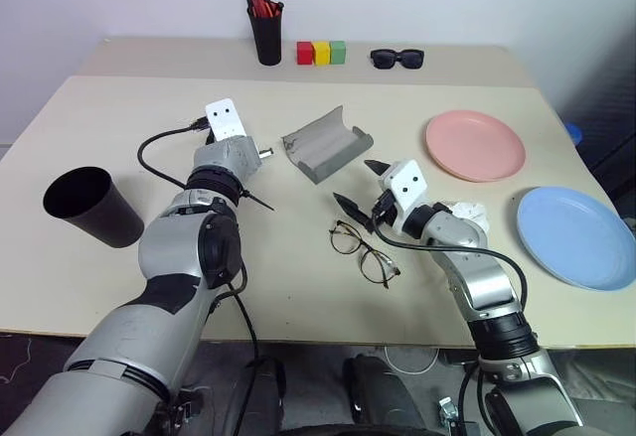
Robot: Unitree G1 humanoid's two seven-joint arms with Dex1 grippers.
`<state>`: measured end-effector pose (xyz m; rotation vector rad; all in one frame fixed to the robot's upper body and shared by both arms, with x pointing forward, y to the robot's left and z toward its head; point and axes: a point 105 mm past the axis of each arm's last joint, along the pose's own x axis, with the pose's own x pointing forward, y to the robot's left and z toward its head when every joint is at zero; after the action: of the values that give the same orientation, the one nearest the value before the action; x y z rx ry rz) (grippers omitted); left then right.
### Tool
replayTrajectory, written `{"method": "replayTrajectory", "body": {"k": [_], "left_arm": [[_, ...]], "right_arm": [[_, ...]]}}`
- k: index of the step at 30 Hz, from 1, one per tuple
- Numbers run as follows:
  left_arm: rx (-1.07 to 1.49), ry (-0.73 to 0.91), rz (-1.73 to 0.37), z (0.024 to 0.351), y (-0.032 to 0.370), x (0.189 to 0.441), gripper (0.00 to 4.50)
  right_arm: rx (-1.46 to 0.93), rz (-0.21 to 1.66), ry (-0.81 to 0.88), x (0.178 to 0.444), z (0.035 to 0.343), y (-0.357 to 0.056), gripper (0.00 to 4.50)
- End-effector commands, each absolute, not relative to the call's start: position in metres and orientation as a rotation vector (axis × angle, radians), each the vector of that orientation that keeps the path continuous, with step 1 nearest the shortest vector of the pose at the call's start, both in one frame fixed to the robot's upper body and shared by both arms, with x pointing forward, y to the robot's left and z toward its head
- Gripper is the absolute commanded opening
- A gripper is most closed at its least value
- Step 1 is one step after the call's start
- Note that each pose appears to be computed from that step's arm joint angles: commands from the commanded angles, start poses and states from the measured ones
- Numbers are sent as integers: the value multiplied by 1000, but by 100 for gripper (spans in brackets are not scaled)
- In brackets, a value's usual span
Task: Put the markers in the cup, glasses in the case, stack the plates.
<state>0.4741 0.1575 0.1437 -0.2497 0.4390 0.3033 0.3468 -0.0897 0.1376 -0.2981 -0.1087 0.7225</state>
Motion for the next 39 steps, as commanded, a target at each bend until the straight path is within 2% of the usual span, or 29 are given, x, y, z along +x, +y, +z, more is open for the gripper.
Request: {"method": "replayTrajectory", "body": {"k": [1, 4, 6, 8, 10, 16, 20, 22, 26, 39], "left_arm": [[-182, 141, 220, 208, 157, 489, 13], [-36, -46, 191, 244, 166, 488, 13], [66, -205, 185, 272, 176, 477, 13], [125, -374, 176, 298, 192, 451, 13], [165, -472, 195, 310, 208, 419, 13], [245, -554, 362, 308, 251, 329, 13], [281, -544, 512, 290, 267, 287, 13], [309, -504, 586, 274, 274, 273, 13], [278, -423, 643, 241, 284, 265, 13], [281, -328, 738, 194, 302, 263, 13]], "right_arm": [[-301, 740, -178, 345, 157, -82, 450], [-301, 746, -185, 345, 159, -82, 450], [-300, 752, -189, 345, 161, -82, 450], [-297, 764, -194, 344, 163, -81, 450], [-293, 777, -199, 343, 164, -79, 450], [-224, 894, -233, 335, 179, -65, 450], [-167, 1057, -253, 323, 194, -51, 450], [-172, 1130, -259, 317, 197, -44, 450], [-182, 1194, -246, 312, 194, -35, 450], [-172, 1206, -214, 303, 174, -25, 450]]}}
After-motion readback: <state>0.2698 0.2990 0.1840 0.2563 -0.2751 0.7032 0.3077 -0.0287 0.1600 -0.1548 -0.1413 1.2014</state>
